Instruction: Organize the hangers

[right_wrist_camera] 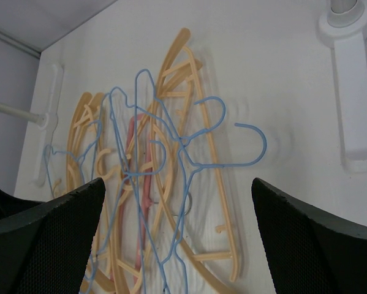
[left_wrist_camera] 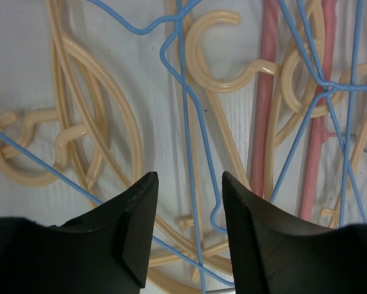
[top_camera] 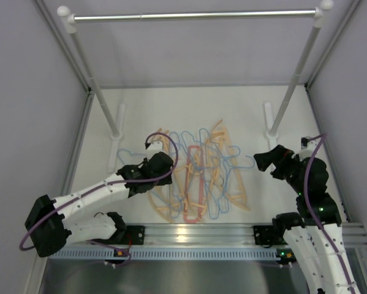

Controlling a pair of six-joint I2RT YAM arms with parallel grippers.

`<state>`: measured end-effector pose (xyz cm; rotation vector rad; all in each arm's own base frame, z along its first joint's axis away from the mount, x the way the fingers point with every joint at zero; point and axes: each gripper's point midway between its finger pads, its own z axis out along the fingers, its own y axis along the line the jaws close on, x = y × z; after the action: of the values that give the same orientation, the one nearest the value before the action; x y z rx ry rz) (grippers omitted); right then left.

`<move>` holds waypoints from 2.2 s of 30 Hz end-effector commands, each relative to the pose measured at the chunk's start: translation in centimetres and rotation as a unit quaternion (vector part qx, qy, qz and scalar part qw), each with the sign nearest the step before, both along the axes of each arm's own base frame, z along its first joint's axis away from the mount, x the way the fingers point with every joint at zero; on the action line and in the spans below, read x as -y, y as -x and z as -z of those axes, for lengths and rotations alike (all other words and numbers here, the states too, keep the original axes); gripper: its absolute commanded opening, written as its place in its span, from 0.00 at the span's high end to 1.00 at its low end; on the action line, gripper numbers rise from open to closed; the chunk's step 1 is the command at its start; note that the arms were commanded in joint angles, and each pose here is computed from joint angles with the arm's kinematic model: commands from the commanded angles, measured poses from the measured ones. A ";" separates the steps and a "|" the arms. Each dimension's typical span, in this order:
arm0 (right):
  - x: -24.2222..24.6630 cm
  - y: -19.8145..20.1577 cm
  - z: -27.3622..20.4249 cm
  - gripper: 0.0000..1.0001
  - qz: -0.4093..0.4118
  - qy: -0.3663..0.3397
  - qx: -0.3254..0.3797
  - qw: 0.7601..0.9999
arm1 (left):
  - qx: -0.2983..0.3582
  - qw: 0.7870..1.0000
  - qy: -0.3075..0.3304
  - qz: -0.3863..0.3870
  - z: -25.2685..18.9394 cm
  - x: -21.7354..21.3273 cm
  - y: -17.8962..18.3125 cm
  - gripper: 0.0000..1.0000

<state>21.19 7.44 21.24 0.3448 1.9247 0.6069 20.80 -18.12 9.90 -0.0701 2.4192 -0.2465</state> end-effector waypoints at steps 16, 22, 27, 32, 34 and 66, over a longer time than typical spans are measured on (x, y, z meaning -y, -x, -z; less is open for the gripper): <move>-0.1 -0.2 0.2 0.00 0.001 -0.008 0.004 1.000 | 0.019 0.999 -0.016 -0.028 2.2 2.6 -2.2 0.54; -0.1 -0.1 0.5 0.01 0.001 -0.008 0.002 1.000 | 0.013 0.999 -0.035 -0.029 3.1 2.9 -2.6 0.55; -0.1 0.0 0.7 0.01 0.000 -0.008 0.001 1.000 | 0.013 0.998 -0.047 -0.031 3.6 3.1 -2.8 0.60; -0.1 0.0 0.8 0.01 -0.002 -0.008 -0.001 1.000 | 0.013 0.998 -0.051 -0.038 3.8 3.0 -2.9 0.69; -0.1 0.0 0.9 0.00 -0.002 -0.007 -0.001 1.000 | 0.014 0.998 -0.052 -0.038 3.9 3.0 -2.9 0.73; -0.2 0.0 0.8 0.01 -0.005 -0.007 0.000 1.000 | 0.054 0.998 0.015 -0.031 -3.7 1.9 -1.8 1.00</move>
<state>20.93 7.65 19.46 0.3536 1.9605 0.6171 22.41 -19.59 10.40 -0.1293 2.3490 -0.1819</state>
